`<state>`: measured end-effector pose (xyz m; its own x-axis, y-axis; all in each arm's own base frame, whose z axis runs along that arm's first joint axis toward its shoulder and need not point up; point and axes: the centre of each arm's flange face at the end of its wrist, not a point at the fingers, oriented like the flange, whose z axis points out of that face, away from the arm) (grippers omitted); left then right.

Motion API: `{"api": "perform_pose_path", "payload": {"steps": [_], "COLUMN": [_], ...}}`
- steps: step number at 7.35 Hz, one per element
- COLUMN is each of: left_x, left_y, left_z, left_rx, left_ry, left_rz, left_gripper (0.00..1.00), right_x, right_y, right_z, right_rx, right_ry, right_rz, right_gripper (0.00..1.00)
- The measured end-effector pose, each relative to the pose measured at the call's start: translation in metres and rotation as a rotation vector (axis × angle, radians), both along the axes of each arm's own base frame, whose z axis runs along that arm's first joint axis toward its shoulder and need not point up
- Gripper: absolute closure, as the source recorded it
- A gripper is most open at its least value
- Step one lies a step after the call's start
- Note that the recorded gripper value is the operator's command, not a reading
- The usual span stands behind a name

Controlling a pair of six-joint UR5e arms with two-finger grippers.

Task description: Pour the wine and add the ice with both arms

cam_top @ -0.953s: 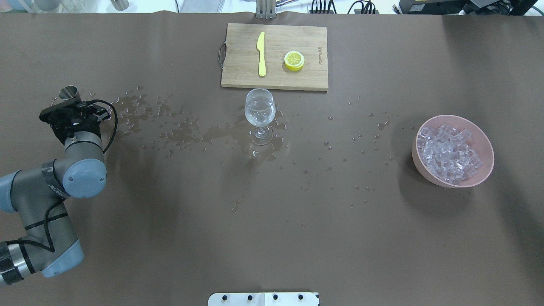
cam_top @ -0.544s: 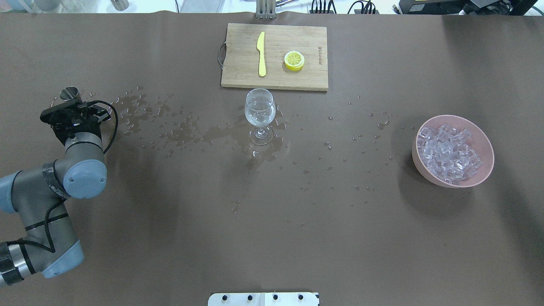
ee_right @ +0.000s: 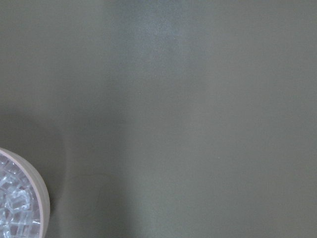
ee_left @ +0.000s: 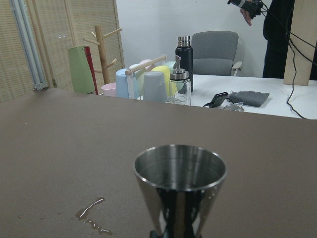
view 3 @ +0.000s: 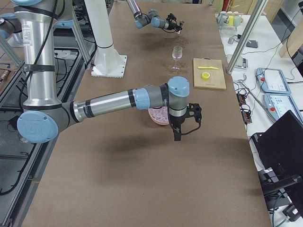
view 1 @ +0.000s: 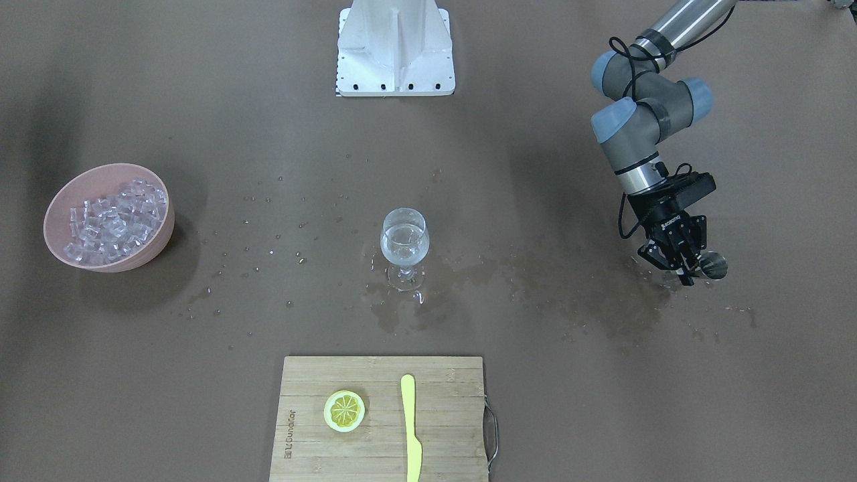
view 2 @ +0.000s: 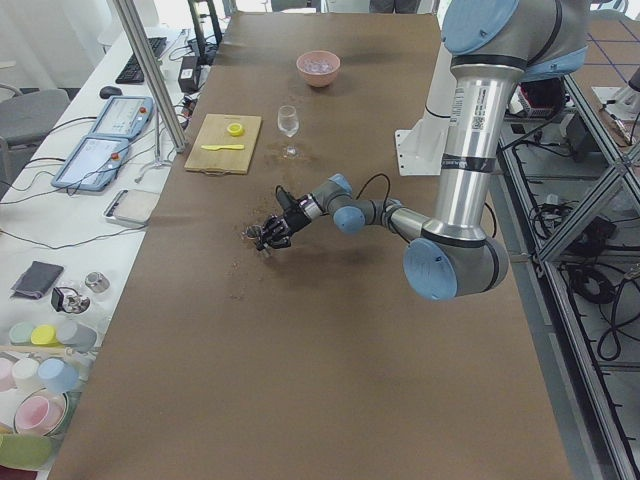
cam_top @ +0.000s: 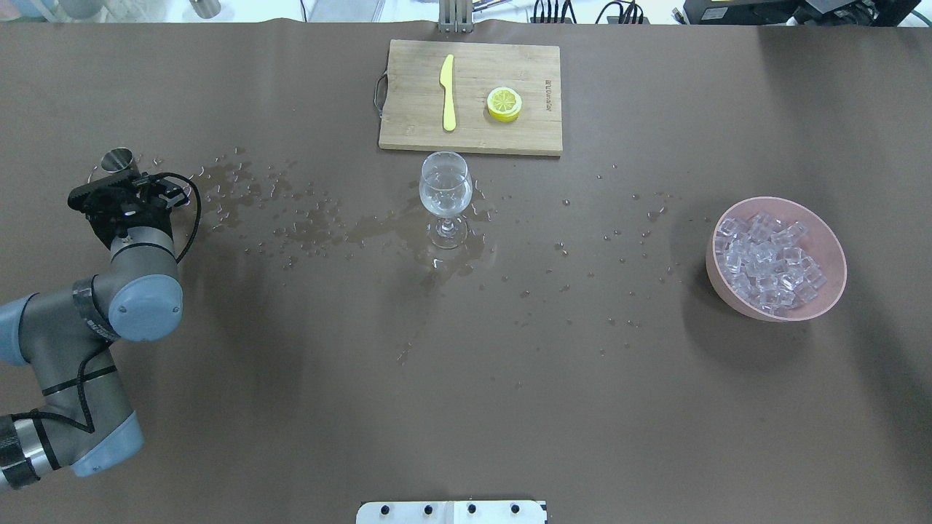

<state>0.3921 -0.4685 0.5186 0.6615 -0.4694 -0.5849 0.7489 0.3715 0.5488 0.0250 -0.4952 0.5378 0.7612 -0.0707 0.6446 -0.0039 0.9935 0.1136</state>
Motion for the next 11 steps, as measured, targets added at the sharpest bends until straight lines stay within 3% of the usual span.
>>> {"api": "perform_pose_path", "payload": {"steps": [11], "left_x": [-0.021], "left_y": [0.010], "left_z": [-0.034], "left_rx": [0.045], "left_ry": [0.007], "left_rz": [0.042], "left_gripper": [0.02], "right_x": [0.000], "right_y": [-0.003], "right_z": [0.000], "right_rx": [0.001], "right_ry": [0.000], "right_rz": [0.000], "right_gripper": [0.00]}}
